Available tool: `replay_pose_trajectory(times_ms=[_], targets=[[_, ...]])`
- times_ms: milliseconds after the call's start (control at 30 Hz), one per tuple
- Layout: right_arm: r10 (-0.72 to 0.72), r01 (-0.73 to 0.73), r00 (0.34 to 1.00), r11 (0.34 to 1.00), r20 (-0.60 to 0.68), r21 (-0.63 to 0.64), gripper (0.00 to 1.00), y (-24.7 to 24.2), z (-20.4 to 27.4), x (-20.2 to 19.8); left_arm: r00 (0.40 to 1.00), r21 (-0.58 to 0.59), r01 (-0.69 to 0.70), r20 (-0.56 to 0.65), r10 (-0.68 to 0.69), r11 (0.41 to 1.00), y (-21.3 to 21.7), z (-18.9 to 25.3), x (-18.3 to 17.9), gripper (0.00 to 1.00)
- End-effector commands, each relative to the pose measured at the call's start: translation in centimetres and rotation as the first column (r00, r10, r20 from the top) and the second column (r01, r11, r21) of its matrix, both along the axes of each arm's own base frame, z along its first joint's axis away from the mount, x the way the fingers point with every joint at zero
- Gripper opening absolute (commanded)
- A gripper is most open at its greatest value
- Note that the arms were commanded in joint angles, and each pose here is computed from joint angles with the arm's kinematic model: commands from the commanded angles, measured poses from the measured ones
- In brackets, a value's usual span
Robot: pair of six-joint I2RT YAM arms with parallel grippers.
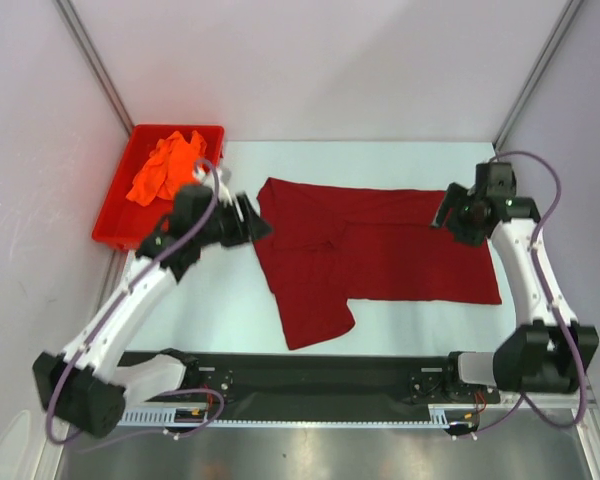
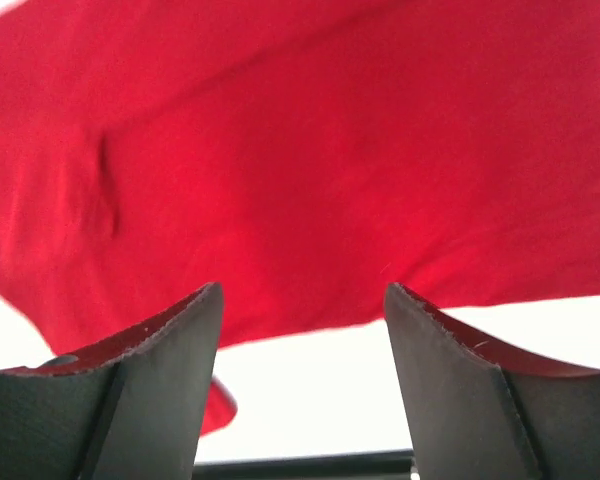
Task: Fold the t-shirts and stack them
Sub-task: Fold the tshirt
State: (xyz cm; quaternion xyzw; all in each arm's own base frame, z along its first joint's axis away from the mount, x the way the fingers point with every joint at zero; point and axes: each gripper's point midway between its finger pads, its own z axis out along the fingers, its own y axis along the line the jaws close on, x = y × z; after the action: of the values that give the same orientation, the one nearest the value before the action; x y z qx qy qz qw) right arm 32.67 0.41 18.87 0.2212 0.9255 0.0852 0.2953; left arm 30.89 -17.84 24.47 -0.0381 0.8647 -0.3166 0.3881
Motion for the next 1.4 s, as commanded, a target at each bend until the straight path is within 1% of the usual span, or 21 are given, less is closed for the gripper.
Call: replay_pose_trajectory(times_ms=[0,33,67,100,133,167,200,233,267,300,333,367,433,467,533,700,733,933,1000,1100,1367], targets=[[0.06,-0.062,0.998,0.995,0.034,0.084,0.7,3.5,1.2,-3.3,0.977,0.106,-0.016,-0.21,0.038,0.994,1.0,-7.5,-7.4,0.61],[0.071,-0.075,0.996,0.993,0.045,0.091,0.7,4.0,1.6,-3.9,0.97,0.11,0.016,-0.244,0.012,0.994,0.2,-8.5,-9.4,0.54],[0.106,-0.111,0.993,0.99,0.056,0.09,0.7,5.2,2.1,-5.0,0.948,0.123,-0.022,-0.313,0.059,0.992,0.7,-11.1,-11.3,0.52],[0.119,-0.125,0.99,0.988,0.07,0.09,0.7,5.6,2.4,-5.3,0.94,0.125,-0.019,-0.337,0.061,0.992,0.6,-12.0,-12.7,0.51],[0.134,-0.141,0.988,0.985,0.076,0.094,0.7,6.0,2.6,-5.7,0.945,0.105,0.019,-0.326,0.016,0.994,-0.3,-12.0,-14.5,0.51],[0.156,-0.163,0.985,0.982,0.079,0.093,0.7,6.5,2.7,-6.0,0.94,0.103,0.019,-0.341,0.018,0.995,-0.5,-12.6,-15.5,0.51],[0.166,-0.172,0.983,0.981,0.073,0.091,0.69,6.7,2.6,-6.5,0.923,0.096,-0.015,-0.381,0.05,0.995,-0.6,-13.9,-16.5,0.51],[0.181,-0.187,0.981,0.978,0.066,0.088,0.69,6.9,2.5,-6.8,0.919,0.076,0.029,-0.394,0.003,0.997,-1.5,-14.3,-18.1,0.51],[0.198,-0.202,0.978,0.976,0.062,0.083,0.69,7.3,2.4,-7.1,0.904,0.062,0.019,-0.428,0.009,0.998,-2.0,-14.8,-18.8,0.51],[0.209,-0.213,0.976,0.974,0.056,0.078,0.69,7.4,2.3,-7.4,0.896,0.061,0.034,-0.444,-0.004,0.998,-2.4,-15.6,-19.4,0.51],[0.216,-0.22,0.975,0.972,0.061,0.078,0.69,7.5,2.3,-7.6,0.881,0.083,0.079,-0.472,-0.031,0.993,-3.0,-16.6,-20.6,0.53],[0.224,-0.229,0.972,0.971,0.064,0.076,0.69,7.6,2.3,-7.7,0.872,0.088,0.089,-0.488,-0.035,0.992,-3.4,-17.0,-21.1,0.55],[0.247,-0.251,0.967,0.965,0.069,0.073,0.69,8.2,2.4,-8.0,0.86,0.044,0.109,-0.505,-0.072,0.993,-5.0,-17.9,-21.7,0.6],[0.258,-0.263,0.964,0.962,0.069,0.072,0.69,8.4,2.4,-8.1,0.845,0.038,0.096,-0.532,-0.061,0.995,-5.4,-18.6,-22.0,0.6],[0.275,-0.279,0.959,0.958,0.063,0.06,0.69,8.6,2.4,-8.3,0.852,0.024,0.09,-0.52,-0.064,0.996,-6.0,-19.1,-21.6,0.6],[0.29,-0.292,0.954,0.956,0.07,0.018,0.69,8.4,2.7,-8.6,0.847,0.07,0.076,-0.53,-0.028,0.995,-6.4,-20.1,-20.9,0.56],[0.292,-0.294,0.954,0.956,0.069,0.016,0.69,8.4,2.7,-8.6,0.844,0.077,0.074,-0.536,-0.022,0.994,-6.4,-20.2,-20.9,0.52],[0.304,-0.305,0.95,0.952,0.063,0.003,0.69,8.4,2.5,-8.5,0.834,0.1,0.071,-0.552,-0.004,0.992,-6.7,-20.6,-20.8,0.45],[0.304,-0.304,0.951,0.953,0.061,-0.003,0.69,8.4,2.4,-8.5,0.822,0.121,0.063,-0.57,0.017,0.991,-6.2,-21.2,-21.1,0.44],[0.305,-0.305,0.951,0.952,0.057,0.0,0.69,8.4,2.0,-8.6,0.823,0.1,0.063,-0.568,0.005,0.993,-6.6,-21.2,-21.0,0.44],[0.299,-0.298,0.953,0.954,0.042,-0.014,0.69,8.0,1.8,-9.0,0.804,0.128,0.069,-0.595,0.021,0.989,-6.9,-22.3,-21.1,0.41]])
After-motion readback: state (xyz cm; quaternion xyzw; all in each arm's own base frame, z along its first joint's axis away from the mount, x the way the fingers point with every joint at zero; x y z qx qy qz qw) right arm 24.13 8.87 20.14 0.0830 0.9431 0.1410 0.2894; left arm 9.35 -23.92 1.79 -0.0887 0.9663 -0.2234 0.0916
